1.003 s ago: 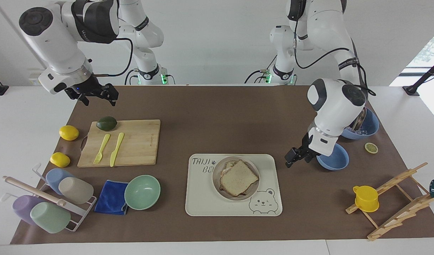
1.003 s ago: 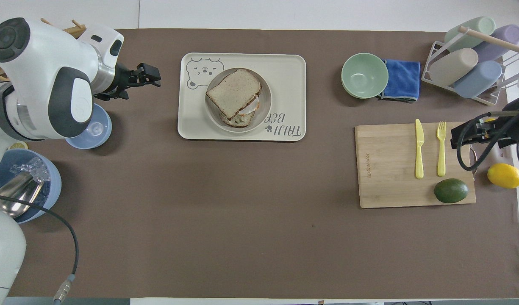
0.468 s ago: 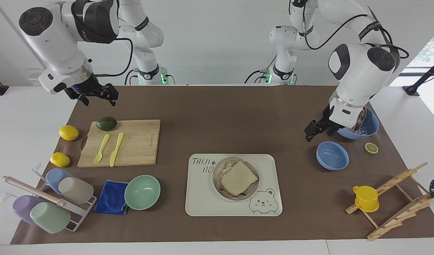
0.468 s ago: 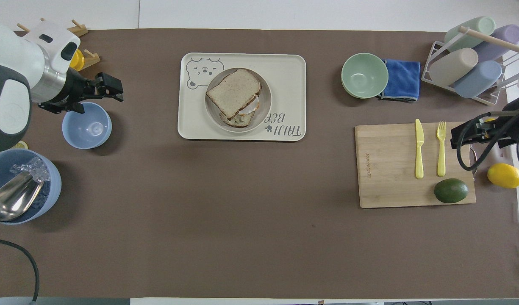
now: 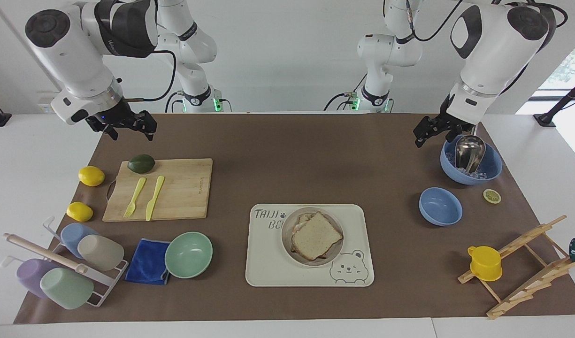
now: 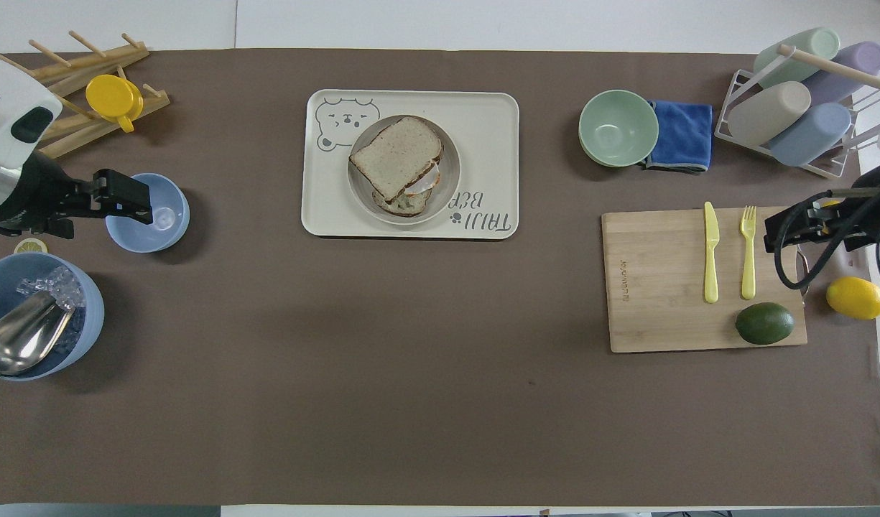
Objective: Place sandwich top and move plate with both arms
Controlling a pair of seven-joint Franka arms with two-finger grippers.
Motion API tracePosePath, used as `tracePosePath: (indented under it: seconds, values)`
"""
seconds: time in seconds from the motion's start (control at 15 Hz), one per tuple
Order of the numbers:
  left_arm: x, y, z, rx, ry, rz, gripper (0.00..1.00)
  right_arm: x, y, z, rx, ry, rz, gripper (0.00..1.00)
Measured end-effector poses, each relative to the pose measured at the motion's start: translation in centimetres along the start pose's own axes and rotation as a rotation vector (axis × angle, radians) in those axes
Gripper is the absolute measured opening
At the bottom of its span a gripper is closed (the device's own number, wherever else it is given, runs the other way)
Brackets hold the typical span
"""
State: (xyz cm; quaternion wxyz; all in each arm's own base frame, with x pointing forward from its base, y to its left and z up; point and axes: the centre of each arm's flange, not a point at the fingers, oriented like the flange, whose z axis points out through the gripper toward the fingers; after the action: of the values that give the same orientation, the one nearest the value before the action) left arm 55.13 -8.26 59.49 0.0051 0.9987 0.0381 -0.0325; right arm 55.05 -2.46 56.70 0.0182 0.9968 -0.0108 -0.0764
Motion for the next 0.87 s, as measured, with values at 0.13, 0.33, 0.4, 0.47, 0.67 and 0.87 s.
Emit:
tracePosePath:
  seconds: [0.13,0.33,0.4,0.47,0.67,0.87]
  values:
    - [-1.3,-0.5,-1.0,0.008,-0.021,0.038,1.00,0.0,0.0,0.0,0.000,0.000,0.000,1.00]
    - [-3.0,-1.3,-1.9,0.015,-0.066,0.079,1.00,0.0,0.0,0.0,0.000,0.000,0.000,1.00]
    - [-3.2,-1.9,-1.8,0.017,-0.081,0.088,1.00,0.0,0.0,0.0,0.000,0.000,0.000,1.00]
    - [-3.3,-2.4,-1.5,0.017,-0.092,0.094,1.00,0.0,0.0,0.0,0.000,0.000,0.000,1.00]
    - [-3.4,-2.8,-0.1,0.022,-0.119,0.095,1.00,0.0,0.0,0.0,0.000,0.000,0.000,1.00]
    - [-2.9,-1.9,1.6,0.023,-0.091,0.108,1.00,0.0,0.0,0.0,0.000,0.000,0.000,1.00]
